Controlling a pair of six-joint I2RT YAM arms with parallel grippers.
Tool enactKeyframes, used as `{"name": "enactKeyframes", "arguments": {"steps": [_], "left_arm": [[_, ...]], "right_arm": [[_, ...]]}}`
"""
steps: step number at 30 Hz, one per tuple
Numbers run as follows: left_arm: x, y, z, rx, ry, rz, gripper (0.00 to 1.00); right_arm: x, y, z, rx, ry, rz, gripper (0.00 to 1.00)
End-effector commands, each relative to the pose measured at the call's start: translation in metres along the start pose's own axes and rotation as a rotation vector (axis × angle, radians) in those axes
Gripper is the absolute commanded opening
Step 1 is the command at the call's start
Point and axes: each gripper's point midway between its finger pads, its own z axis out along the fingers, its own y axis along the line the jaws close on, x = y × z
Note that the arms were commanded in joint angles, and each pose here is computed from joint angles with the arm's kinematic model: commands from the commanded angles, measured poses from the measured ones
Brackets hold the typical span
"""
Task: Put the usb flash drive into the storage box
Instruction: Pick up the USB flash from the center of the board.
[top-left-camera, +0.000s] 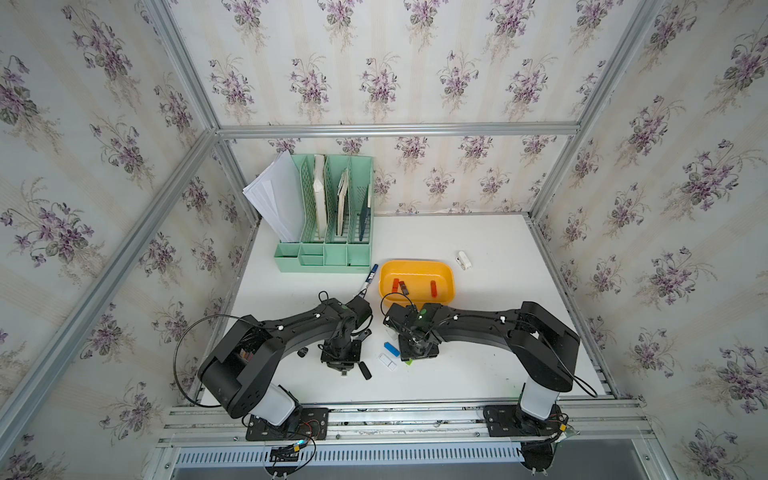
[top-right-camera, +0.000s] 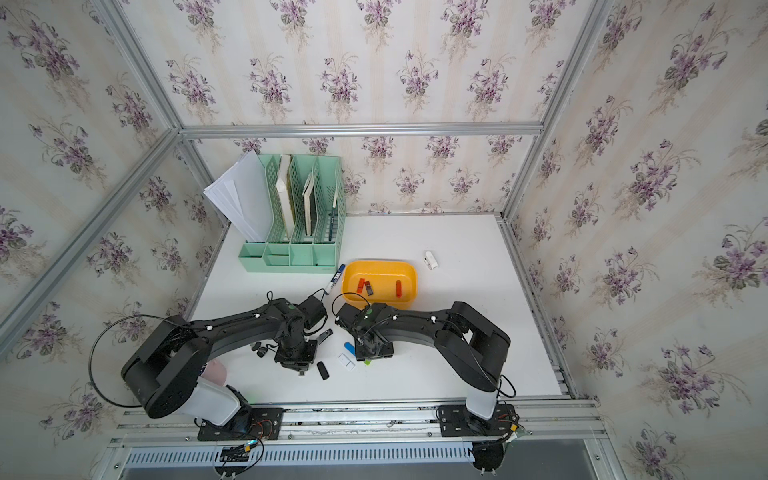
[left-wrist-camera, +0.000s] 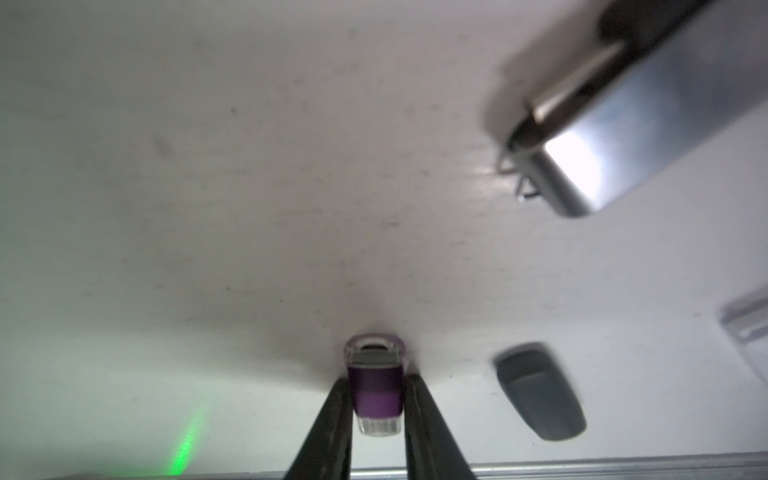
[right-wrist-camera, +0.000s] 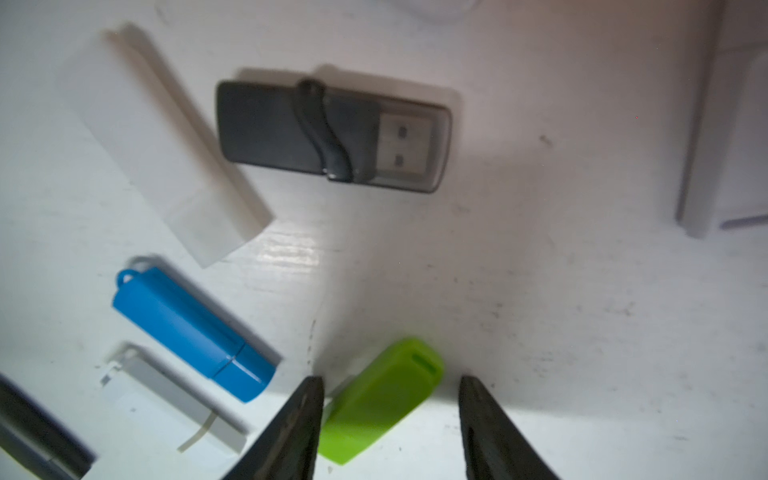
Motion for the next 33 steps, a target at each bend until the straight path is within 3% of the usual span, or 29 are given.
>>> {"name": "enactKeyframes", "arguments": {"steps": [1, 19, 26, 33], "left_arm": [[-0.001, 0.01, 0.007, -0.05, -0.007, 0.004, 0.27], [0.0, 0.011, 0.009, -0.057, 0.0, 0.005, 0.24], [0.0, 0.012, 0.01, -0.063, 0.003, 0.007, 0.24], [0.001, 0.013, 0.01, -0.066, 0.005, 0.01, 0.24]], "right_arm": [[0.006, -0.004, -0.001, 0.015, 0.013, 0.006, 0.56], [0.012, -0.003, -0.002, -0.022, 0.014, 0.008, 0.18], [0.008, -0.003, -0.014, -0.032, -0.017, 0.01, 0.14], [-0.021, -0.005, -0.055, -0.041, -0.107, 0.015, 0.13]]}}
